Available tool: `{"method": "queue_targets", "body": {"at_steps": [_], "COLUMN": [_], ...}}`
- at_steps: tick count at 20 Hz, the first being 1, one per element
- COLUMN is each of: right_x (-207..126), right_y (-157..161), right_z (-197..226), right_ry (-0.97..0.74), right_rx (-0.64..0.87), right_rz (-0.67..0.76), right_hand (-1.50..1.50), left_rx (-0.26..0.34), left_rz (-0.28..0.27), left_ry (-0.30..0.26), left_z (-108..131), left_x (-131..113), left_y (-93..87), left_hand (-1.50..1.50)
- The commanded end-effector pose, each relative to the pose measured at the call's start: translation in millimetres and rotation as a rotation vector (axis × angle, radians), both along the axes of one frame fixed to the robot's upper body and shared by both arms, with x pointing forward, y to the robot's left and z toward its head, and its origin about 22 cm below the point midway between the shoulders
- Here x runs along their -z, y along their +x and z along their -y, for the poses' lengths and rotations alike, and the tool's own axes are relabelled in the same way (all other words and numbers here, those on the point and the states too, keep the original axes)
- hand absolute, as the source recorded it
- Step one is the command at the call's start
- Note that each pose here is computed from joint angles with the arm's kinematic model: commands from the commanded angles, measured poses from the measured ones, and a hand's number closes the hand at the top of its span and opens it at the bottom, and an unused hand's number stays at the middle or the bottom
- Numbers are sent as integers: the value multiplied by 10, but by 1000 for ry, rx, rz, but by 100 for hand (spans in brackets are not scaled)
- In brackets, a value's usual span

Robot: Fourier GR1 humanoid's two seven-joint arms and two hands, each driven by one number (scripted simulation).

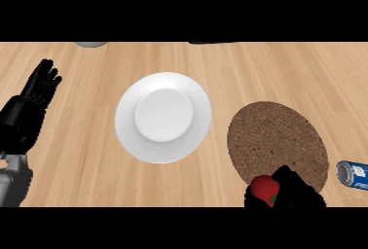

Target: Pick the tomato from the placemat and place it in the plate

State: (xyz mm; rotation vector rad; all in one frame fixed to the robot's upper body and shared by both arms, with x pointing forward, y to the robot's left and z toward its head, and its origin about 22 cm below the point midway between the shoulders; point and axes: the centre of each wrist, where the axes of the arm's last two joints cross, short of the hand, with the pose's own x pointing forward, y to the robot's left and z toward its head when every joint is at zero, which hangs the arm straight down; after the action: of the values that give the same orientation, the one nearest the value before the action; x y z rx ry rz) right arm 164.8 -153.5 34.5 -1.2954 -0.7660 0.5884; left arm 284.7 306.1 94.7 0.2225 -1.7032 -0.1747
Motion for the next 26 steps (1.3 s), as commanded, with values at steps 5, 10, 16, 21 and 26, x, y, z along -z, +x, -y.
{"method": "queue_targets", "body": {"at_steps": [5, 10, 16, 21, 26], "right_x": [-836, -886, -890, -944, -939], "right_y": [-540, -638, -406, -157, 239], "right_z": [-645, -869, -894, -829, -909], "right_ry": [128, 139, 116, 185, 233], "right_rx": [26, -46, -108, -114, -98], "right_rz": [377, 463, 464, 513, 489], "right_hand": [150, 150, 150, 150, 150], "left_rx": [48, 85, 111, 137, 163], "left_rz": [8, 27, 41, 41, 62], "left_ry": [-21, -1, 1, -4, -15], "left_z": [150, 130, 213, 311, 510], "left_x": [-80, -107, -79, -122, -87], "left_y": [50, -4, 80, 142, 184], "left_hand": [0, 0, 0, 0, 0]}}
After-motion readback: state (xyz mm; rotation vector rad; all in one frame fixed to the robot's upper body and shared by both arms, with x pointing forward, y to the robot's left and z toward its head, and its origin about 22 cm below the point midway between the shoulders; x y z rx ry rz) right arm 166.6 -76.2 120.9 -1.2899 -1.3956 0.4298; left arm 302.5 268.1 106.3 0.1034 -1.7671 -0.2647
